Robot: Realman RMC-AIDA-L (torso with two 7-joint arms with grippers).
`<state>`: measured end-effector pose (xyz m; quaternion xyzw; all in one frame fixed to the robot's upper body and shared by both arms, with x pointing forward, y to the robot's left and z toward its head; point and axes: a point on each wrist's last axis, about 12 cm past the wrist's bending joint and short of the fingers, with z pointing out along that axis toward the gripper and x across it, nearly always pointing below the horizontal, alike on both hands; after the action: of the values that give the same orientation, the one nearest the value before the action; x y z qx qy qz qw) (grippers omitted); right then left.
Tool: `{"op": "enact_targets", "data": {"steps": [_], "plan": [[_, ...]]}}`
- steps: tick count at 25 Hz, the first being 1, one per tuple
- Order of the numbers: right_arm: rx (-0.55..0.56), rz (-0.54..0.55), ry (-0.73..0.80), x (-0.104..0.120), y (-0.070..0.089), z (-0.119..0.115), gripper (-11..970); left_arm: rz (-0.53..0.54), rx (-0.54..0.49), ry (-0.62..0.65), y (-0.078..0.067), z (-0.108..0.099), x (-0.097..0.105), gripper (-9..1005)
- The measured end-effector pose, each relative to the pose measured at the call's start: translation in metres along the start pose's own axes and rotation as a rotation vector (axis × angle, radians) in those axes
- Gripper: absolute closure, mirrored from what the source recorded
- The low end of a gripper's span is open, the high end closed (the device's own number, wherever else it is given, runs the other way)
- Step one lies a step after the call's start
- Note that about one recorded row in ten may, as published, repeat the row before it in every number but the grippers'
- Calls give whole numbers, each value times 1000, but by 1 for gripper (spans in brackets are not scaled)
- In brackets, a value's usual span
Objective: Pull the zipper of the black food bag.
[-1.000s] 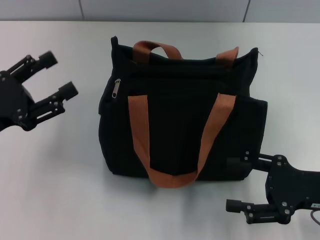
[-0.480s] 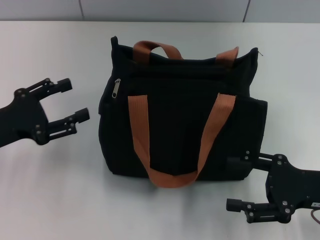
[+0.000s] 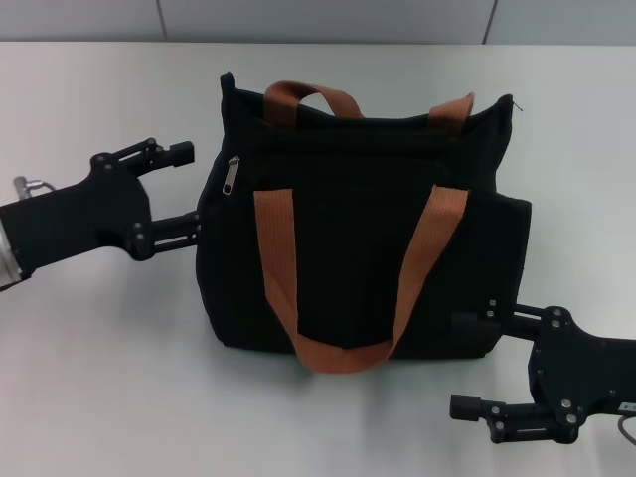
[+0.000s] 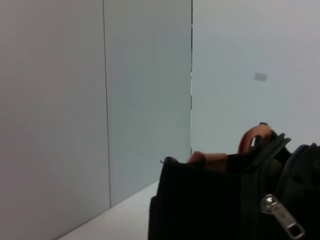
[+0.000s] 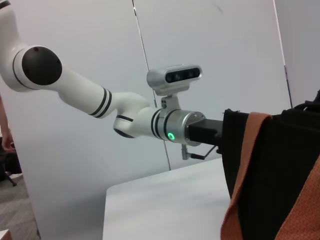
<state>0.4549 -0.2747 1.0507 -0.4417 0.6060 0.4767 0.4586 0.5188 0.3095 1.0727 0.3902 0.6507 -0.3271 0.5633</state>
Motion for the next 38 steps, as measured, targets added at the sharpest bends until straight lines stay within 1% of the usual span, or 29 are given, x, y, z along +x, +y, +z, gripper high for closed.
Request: {"op": "enact_targets", "data": {"steps": [5, 7, 11, 21, 24, 28, 31, 34, 38], "plan": [[3, 0, 1, 0, 0, -1, 142, 41, -17, 19, 5, 9, -1, 186], [4, -1, 0, 0, -1, -1, 142, 65, -19, 17, 6, 8, -2, 186], [6, -4, 0, -1, -2, 0, 142, 73, -24, 14, 6, 6, -2, 186], [5, -8, 2, -2, -3, 1, 142, 76, -20, 7, 3, 8, -1, 613], [-1, -8, -6, -3, -3, 2, 142, 74, -25, 0, 2, 7, -1, 870], [-32, 4, -44, -7, -2, 7, 142, 79, -24, -27, -1, 4, -2, 908], [-72, 42, -108, -16, -2, 12, 142, 88, -33, -61, -5, 1, -2, 936], [-85, 100, -189, -28, -6, 14, 141, 85, -40, -86, -8, -2, -2, 965], [-88, 234, -294, -49, -19, 20, 142, 86, -48, -108, -11, -3, -2, 973]]}}
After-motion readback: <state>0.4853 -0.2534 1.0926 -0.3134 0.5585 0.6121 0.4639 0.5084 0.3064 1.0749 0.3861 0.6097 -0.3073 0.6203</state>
